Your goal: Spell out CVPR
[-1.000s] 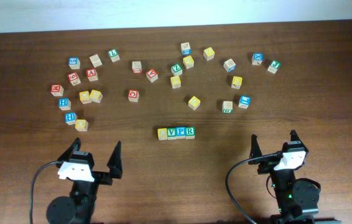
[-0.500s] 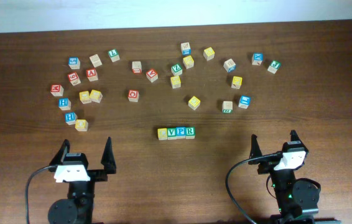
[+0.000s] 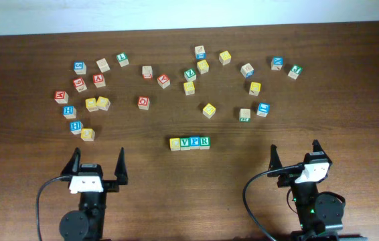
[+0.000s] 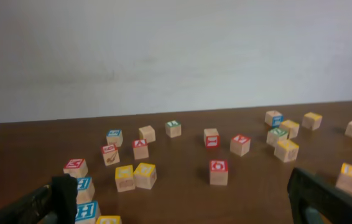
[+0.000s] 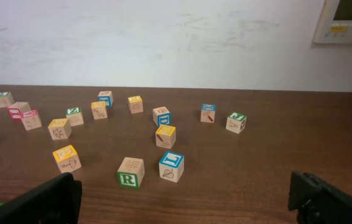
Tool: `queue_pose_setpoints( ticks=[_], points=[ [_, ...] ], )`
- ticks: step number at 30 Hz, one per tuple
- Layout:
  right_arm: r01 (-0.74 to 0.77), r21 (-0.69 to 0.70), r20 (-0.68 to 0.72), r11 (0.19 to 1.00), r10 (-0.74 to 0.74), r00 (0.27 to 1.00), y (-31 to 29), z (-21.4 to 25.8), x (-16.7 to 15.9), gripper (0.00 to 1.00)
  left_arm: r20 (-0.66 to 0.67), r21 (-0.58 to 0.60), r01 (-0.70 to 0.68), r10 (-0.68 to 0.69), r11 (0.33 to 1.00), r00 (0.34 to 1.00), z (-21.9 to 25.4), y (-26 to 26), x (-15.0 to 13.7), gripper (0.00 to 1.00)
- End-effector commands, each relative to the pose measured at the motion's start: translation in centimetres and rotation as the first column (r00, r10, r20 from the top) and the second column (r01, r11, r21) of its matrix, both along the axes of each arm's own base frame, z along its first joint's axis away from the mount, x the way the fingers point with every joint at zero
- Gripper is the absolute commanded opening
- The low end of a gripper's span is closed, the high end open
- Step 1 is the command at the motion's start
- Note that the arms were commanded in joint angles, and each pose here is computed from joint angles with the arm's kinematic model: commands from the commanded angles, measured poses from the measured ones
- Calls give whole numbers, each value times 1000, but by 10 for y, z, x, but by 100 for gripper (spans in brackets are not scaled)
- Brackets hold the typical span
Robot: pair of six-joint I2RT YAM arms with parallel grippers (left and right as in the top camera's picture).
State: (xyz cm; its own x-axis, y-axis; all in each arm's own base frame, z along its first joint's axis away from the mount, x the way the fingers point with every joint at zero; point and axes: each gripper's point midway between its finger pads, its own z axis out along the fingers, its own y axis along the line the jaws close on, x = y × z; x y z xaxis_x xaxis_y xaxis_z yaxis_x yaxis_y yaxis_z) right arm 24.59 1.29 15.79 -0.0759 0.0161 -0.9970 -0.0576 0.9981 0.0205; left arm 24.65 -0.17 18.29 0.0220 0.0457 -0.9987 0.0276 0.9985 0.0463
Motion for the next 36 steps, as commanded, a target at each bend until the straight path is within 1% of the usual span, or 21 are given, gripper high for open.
queue_pose_setpoints(
  ticks=[1,5,7,8,11,12,17,19,36],
  points=[
    [1,-1,-3,1000,-1,1000,0,-2,0,98,-83,13,8,-7,1000,997,-23,-1,0,99],
    [1,-1,-3,1000,-1,1000,0,-2,0,98,-91,3,1,0,1000,996,-25,0,-1,99],
    [1,-1,-3,1000,-1,1000,0,-2,0,98,-103,-119,-113,101,986,990,-27,18,-1,99],
    [1,-1,-3,1000,-1,1000,0,-2,0,98,-102,-148,-129,115,980,988,-26,21,-1,99],
    [1,-1,-3,1000,-1,1000,0,-2,0,98,-106,-145,-118,103,982,989,-27,19,-1,99],
    [1,-1,-3,1000,-1,1000,0,-2,0,98,-105,-116,-101,88,988,991,-27,16,-1,99],
    [1,-1,-3,1000,-1,1000,0,-2,0,98,-107,-92,-100,90,991,990,-28,16,-1,99],
    [1,-1,-3,1000,-1,1000,0,-2,0,98,-106,-48,-89,84,995,991,-28,15,-1,99],
    [1,-1,-3,1000,-1,1000,0,-2,0,98,-103,-49,-89,84,995,991,-27,15,-1,99]
  ],
)
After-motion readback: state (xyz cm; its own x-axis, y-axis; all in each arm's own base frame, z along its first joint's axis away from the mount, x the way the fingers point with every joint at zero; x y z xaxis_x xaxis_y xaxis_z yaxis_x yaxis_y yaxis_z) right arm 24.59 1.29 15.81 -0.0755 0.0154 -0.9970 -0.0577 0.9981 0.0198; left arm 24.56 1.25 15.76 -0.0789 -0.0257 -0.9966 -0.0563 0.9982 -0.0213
